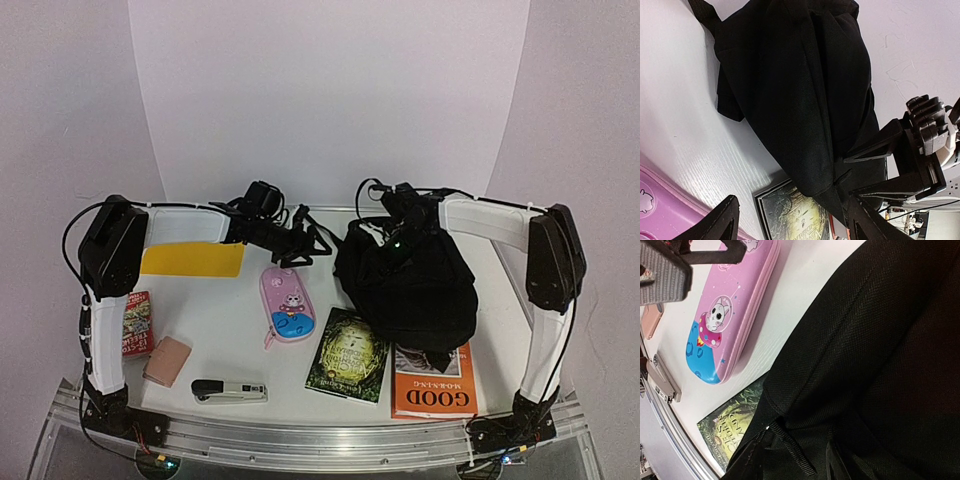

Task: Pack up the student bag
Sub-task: Unzip the student bag at the center of the board.

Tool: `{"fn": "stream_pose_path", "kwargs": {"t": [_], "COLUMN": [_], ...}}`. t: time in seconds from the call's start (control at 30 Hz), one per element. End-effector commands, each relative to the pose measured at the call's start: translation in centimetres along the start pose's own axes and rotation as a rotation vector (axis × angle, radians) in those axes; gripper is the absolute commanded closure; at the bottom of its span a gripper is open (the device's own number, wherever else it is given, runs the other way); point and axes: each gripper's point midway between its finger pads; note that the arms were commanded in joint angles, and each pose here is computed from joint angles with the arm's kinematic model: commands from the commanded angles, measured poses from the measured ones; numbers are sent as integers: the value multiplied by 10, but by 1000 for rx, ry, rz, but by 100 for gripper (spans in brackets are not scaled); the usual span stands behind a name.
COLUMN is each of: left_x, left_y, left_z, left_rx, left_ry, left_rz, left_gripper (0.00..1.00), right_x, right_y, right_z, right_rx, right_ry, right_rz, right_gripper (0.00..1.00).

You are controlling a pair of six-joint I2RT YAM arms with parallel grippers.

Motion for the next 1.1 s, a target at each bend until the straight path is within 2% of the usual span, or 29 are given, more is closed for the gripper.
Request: {"fn": "stream_pose_path", "kwargs": {"t": [0.0,0.2,0.37,0.5,0.73,0.97,1.07], "left_x": [-8,-8,-8,-8,-8,-8,-8], "left_y": [6,9,11,12,13,14,13], "left_z": [-16,-19,-19,-20,-21,-23,-23], "left_rx": [32,33,33,34,38,40,43], "left_ry": [-37,-38,-36,-38,-41,-42,-43], "left_rz": [-38,-46,-48,-55,-55,-57,-55], "left_gripper": [25,25,25,25,25,25,25], "right_x": [-10,1,8,10,1,0,0], "right_y": [16,19,18,19,5,-3,-4], "right_z": [5,1,-8,-2,11,7,6], "right_rx": [5,41,100,71,-54,-82,-93], "right_ry": [-3,-27,-51,-62,-71,-122,-130], "right_rz": [-45,-25,0,-5,-17,-11,-11], "right_gripper": [57,57,50,50,55,62,71]}}
Point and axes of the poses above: each gripper's point midway between its finger pads, its own y axis back along the fingers, its own z axis along the line the jaws close on, x = y × z, and after that the axes turned 15 degrees about y, right-handed
